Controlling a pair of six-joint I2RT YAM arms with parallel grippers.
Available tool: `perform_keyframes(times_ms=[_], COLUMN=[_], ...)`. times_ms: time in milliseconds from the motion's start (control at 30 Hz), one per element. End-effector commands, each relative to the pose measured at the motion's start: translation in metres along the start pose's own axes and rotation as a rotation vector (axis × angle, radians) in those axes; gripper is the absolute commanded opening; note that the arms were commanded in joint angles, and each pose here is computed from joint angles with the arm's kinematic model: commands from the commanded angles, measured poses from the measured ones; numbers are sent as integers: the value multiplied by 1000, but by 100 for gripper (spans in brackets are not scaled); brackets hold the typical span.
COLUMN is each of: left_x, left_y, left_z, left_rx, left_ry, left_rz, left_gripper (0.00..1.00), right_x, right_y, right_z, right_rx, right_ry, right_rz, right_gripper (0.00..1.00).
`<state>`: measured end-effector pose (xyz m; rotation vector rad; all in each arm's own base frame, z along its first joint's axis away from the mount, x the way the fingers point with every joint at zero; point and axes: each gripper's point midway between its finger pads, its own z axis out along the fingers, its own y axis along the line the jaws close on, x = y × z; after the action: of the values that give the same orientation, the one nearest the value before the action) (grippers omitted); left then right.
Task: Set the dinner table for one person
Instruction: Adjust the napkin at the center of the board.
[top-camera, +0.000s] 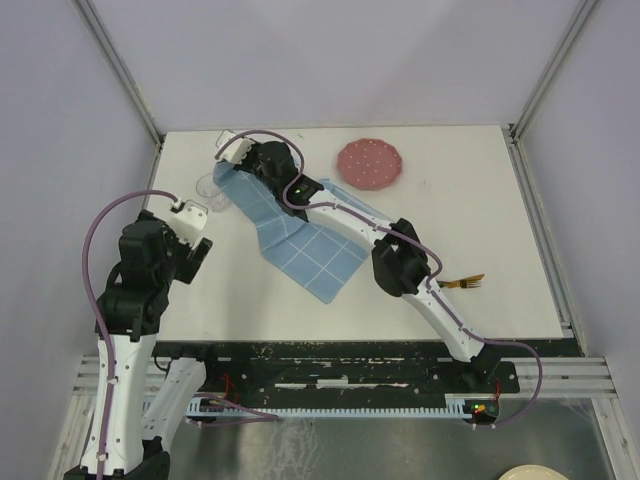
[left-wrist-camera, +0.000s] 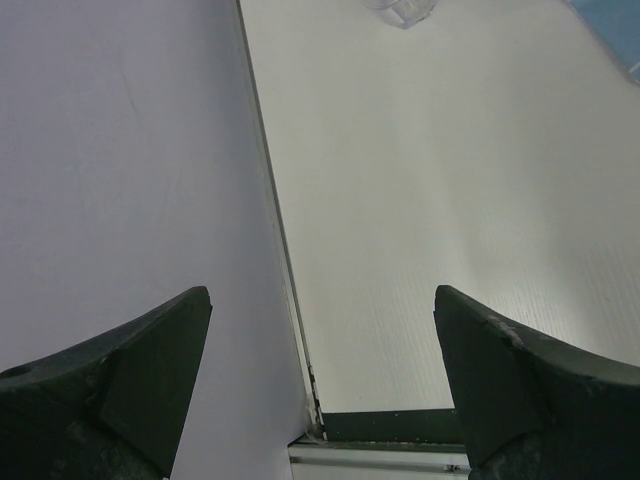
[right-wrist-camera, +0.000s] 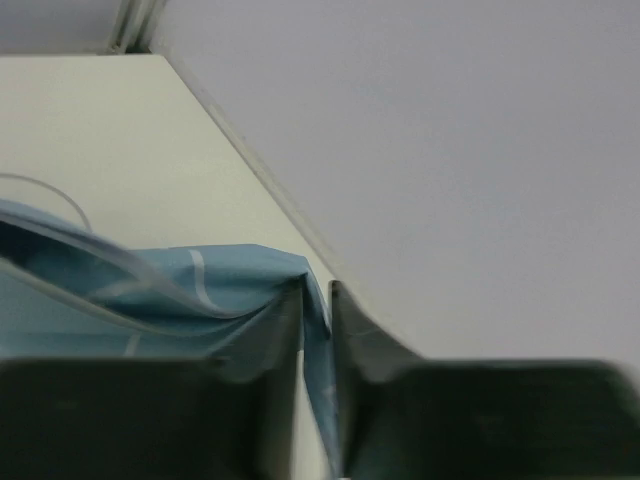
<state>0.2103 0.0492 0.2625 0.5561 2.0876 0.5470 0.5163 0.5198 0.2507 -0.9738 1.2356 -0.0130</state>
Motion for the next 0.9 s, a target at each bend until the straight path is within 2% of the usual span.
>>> perform_keyframes(times_ms=[0,67,167,367,533,600,733,833,867], left_x=[-3,-2,0,-3,-8,-10,-14,-17,-19], left_y=[6,4,-1,-2,-3,-4,-8,-10,-9], left_z=[-6,-5,-3,5,11,12,17,19,19], left_rx=[-18,-13,1,4,5,8,24,34,34], left_ry=[-11,-11,-10,-27,-48,-61,-81,-93,-97], left_rz=[0,-1,-1,21,33,29,14,9,8], left_gripper=[99,99,99,99,99,99,99,99,99], right_x=[-52,-51,-53,-47,-32,-25,-7,2,8], right_y=[-47,-52,-62,-107,-138,-135,-115,-99,-89], right_z=[-2,-3,-8,-34,-81,-108,-177,-221,-233], right_rx=[156,185,213,263,164,70,-144,-269,-322], right_ry=[-159,-156,-131,-22,144,219,368,427,446], right_rz=[95,100,98,159,168,155,174,180,174], right_gripper=[41,61,75,75,74,72,59,22,4])
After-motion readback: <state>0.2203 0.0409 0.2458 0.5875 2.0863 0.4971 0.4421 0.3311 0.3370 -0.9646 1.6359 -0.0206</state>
